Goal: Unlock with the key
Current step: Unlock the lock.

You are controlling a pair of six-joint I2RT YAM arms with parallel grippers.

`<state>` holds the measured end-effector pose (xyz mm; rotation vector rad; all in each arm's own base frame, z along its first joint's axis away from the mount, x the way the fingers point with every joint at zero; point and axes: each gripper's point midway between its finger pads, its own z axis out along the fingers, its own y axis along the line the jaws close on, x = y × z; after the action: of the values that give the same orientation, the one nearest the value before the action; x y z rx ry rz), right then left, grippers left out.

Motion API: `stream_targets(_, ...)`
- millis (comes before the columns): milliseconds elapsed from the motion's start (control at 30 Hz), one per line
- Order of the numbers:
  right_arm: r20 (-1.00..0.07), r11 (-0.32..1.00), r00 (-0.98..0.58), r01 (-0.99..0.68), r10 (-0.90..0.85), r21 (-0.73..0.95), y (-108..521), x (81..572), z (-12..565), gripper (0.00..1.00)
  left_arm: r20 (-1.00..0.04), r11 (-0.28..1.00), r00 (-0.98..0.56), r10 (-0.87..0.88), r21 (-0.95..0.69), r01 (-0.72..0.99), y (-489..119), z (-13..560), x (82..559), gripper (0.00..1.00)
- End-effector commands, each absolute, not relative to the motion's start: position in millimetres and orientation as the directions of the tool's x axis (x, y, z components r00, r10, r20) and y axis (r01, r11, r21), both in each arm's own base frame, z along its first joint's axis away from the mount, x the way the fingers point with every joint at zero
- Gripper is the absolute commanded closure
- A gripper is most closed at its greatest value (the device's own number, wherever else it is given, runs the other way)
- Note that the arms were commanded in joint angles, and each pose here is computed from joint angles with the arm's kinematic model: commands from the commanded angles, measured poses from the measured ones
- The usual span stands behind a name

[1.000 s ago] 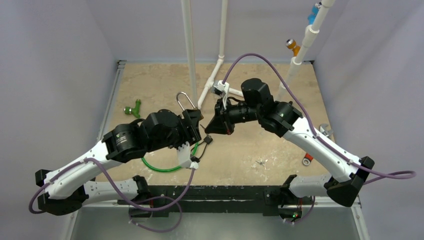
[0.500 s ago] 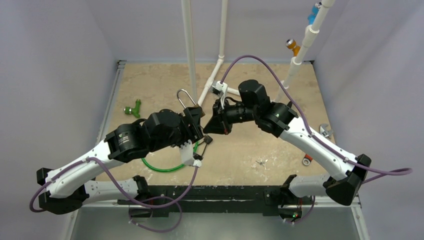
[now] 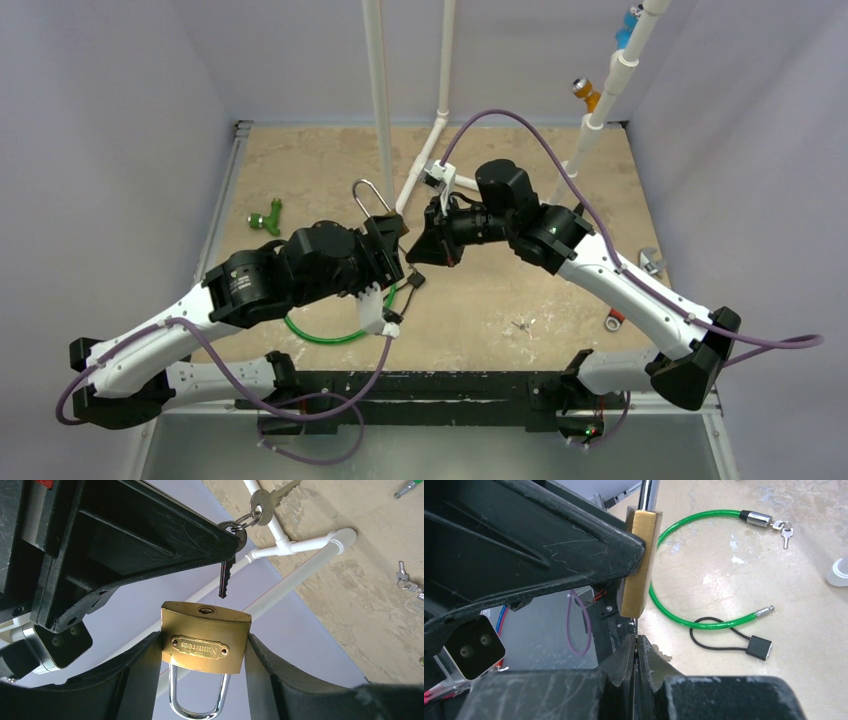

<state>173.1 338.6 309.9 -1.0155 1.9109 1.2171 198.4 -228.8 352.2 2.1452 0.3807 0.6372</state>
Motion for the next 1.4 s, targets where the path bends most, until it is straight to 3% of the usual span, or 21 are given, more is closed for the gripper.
stream_targets(0, -0.865, 0.283, -0.457, -0.874, -0.206, 0.394, 337.6, 182.1, 329.2, 1.00, 0.325, -0.530, 0.810, 0.488, 0.848, -0.020, -231.8, 378.9, 197.6, 1.00)
stream_targets(1367, -0.901, 0.270, -0.413, -0.890, -0.135, 0.367, 340.1, 186.2, 351.6, 1.00, 0.340, -0.523, 0.795, 0.503, 0.852, -0.034, -234.5, 380.2, 202.3, 1.00)
